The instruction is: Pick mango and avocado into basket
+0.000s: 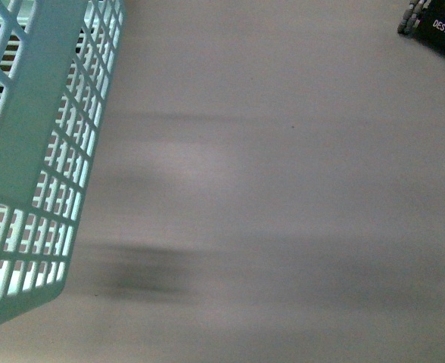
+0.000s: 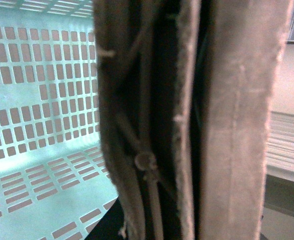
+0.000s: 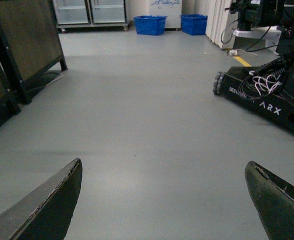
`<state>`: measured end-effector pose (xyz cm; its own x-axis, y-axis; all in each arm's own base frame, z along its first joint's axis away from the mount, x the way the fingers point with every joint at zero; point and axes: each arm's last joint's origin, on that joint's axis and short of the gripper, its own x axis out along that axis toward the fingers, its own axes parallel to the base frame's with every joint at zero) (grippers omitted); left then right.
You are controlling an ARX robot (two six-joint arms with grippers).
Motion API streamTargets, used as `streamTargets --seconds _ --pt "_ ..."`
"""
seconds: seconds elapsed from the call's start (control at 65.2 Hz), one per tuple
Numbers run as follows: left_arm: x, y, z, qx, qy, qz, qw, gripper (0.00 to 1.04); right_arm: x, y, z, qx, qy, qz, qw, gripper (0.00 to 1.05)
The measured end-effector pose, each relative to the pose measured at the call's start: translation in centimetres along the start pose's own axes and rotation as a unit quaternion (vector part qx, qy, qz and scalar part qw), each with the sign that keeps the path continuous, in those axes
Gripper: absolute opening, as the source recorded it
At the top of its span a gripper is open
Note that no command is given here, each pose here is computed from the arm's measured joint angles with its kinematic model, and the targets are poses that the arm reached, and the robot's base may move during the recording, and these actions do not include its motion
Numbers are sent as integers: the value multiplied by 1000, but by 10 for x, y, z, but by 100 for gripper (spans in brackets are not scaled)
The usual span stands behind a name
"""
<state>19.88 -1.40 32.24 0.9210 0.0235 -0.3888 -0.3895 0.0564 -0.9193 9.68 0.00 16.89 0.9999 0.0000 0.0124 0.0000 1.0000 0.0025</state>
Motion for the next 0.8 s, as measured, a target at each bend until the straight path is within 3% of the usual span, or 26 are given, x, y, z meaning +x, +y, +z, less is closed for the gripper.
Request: streamTargets --seconds 0.797 --pt "0 0 0 1 2 1 1000 15 0 0 0 0 0 0 1000 96"
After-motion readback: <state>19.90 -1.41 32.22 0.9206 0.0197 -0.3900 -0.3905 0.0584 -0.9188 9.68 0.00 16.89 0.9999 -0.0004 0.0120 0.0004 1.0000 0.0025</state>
